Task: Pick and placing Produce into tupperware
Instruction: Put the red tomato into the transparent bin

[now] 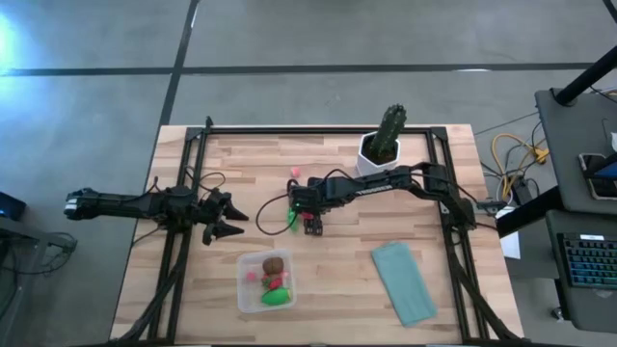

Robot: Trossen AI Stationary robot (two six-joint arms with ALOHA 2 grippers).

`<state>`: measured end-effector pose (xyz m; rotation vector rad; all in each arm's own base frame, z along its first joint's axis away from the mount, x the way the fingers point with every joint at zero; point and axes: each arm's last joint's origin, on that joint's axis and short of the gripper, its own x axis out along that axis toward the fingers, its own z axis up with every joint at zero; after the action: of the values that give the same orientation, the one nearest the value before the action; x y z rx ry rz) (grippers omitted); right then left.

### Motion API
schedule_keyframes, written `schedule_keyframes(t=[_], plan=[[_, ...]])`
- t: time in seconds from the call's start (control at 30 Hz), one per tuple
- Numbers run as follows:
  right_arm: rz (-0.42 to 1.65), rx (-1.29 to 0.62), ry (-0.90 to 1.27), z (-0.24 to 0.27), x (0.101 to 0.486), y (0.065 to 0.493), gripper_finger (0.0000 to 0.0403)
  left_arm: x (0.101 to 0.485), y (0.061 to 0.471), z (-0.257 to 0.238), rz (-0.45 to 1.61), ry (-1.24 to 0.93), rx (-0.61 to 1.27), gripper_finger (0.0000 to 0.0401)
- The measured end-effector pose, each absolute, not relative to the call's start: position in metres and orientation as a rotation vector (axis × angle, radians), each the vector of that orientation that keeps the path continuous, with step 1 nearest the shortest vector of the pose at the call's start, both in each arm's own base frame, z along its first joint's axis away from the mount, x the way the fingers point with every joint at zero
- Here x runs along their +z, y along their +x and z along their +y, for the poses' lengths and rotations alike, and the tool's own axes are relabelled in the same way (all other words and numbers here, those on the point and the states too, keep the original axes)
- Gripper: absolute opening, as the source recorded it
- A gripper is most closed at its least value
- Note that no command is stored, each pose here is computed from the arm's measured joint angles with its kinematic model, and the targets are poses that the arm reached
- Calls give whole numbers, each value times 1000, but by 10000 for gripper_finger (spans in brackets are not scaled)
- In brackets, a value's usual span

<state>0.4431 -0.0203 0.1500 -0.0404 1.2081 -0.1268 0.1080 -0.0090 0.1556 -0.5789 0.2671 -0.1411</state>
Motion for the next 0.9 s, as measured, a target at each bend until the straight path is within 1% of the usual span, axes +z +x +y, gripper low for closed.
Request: schedule_keyframes(t=[0.2, 0.47, 0.6, 0.73, 0.9], plan=[[1212, -154, -59, -22, 149, 443, 289, 156, 108, -9, 267, -579, -141, 246], [1212, -167, -66, -22, 149, 443, 250, 156, 108, -9, 267, -579, -141, 246], [1214, -160, -31, -21, 152, 443, 246, 156, 108, -9, 267, -579, -141, 246], [1215, -162, 18, -18, 167, 447, 257, 156, 108, -9, 267, -579, -141, 246], [1163, -82, 85, -2, 212, 458, 259, 156, 108, -9, 267, -579, -141, 246]])
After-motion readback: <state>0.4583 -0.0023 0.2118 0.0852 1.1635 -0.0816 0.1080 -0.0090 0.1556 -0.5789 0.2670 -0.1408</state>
